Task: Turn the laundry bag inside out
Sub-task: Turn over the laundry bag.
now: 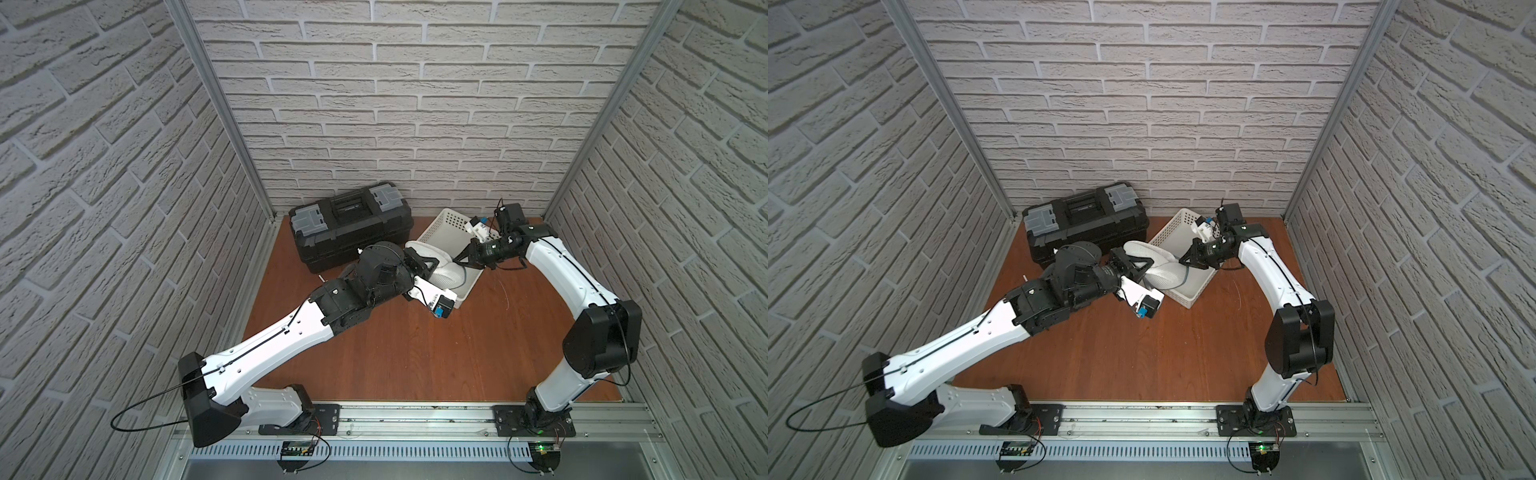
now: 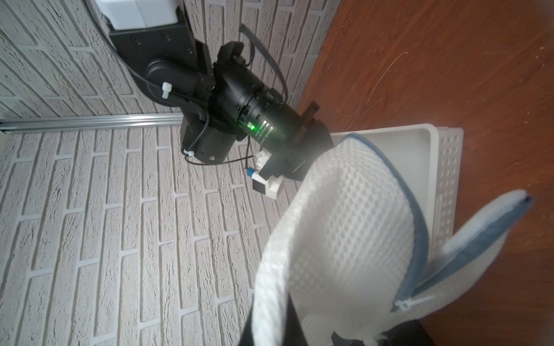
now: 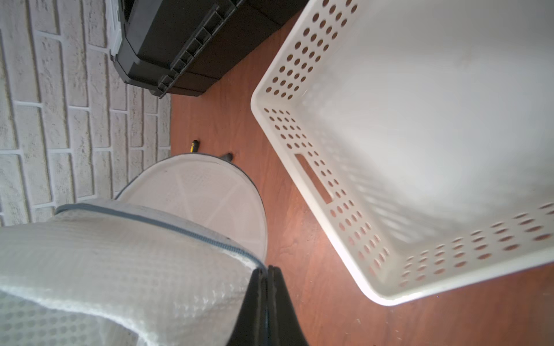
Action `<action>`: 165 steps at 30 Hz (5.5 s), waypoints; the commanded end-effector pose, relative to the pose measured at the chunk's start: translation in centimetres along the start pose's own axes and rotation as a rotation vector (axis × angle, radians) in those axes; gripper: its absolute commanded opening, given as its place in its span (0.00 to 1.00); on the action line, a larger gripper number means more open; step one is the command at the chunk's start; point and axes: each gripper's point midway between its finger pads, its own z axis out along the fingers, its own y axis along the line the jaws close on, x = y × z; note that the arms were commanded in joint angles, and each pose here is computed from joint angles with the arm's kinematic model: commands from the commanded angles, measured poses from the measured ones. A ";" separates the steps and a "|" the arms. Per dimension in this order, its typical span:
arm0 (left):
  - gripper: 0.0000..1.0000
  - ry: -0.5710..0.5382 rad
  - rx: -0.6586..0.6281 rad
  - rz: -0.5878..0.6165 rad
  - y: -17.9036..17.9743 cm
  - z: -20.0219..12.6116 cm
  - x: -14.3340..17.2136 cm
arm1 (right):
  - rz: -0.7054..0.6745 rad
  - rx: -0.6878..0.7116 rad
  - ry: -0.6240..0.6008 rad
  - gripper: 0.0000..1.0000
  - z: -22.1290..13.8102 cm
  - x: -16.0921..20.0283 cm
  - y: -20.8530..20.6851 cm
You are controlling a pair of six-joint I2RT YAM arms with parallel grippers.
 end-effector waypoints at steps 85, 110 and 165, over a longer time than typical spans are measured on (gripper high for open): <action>0.98 -0.006 -0.161 -0.268 2.8 1.3 1.3 | 0.151 -0.471 -0.390 0.03 -12.4 -5.4 14.7; 0.98 -0.383 -0.342 -2.856 0.2 -1.0 11.7 | -0.197 -0.465 -0.720 0.03 -14.7 -9.1 18.2; 0.00 -0.828 -0.029 -2.675 6.7 3.9 7.5 | 0.046 -0.299 -0.534 0.74 -14.7 -6.1 12.3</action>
